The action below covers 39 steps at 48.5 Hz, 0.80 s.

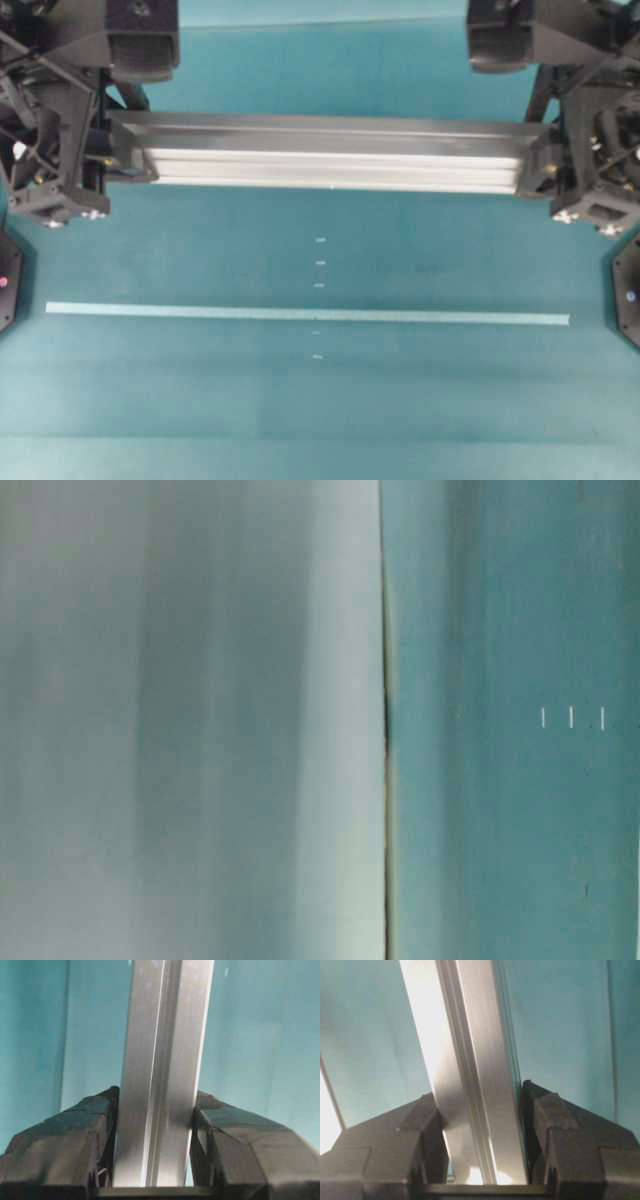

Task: Lift the metal rail with both hands and move it towards you.
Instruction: 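Lift the rail off the table with both grippers, then lower the rail onto the table closer to the front strip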

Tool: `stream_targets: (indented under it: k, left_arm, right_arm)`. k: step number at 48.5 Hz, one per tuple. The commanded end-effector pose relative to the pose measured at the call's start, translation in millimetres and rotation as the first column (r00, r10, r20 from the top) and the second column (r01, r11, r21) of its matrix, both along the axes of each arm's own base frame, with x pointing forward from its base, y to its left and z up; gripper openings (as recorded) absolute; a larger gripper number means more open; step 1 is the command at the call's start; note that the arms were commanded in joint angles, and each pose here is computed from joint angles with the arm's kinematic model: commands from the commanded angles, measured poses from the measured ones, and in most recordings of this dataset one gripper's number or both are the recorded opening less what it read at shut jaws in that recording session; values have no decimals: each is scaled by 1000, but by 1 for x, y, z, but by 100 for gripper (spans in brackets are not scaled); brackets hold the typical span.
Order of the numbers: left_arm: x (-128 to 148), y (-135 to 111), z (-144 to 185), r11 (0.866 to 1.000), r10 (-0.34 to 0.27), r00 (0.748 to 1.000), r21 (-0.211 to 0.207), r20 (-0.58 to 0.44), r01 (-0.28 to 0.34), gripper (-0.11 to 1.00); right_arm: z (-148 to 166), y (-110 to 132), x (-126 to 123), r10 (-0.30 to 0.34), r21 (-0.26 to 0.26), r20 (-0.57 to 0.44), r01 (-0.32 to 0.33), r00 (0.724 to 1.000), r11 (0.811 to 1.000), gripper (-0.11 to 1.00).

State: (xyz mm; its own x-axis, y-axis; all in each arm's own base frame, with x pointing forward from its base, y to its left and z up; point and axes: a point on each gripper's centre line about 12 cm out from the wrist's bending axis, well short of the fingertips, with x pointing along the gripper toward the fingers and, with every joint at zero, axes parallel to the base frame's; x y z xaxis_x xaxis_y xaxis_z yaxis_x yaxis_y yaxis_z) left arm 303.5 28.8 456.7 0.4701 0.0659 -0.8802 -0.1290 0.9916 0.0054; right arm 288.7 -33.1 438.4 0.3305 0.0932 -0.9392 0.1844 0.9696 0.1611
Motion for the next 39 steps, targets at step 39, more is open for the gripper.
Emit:
stream_targets:
  k: [39]
  left_arm:
    - [3, -5, -33, 1000, 9, 995, -17, -95, -11, 33]
  right_arm:
    - [-42, -3, 8, -60, 26, -80, 63, 995, 998, 42]
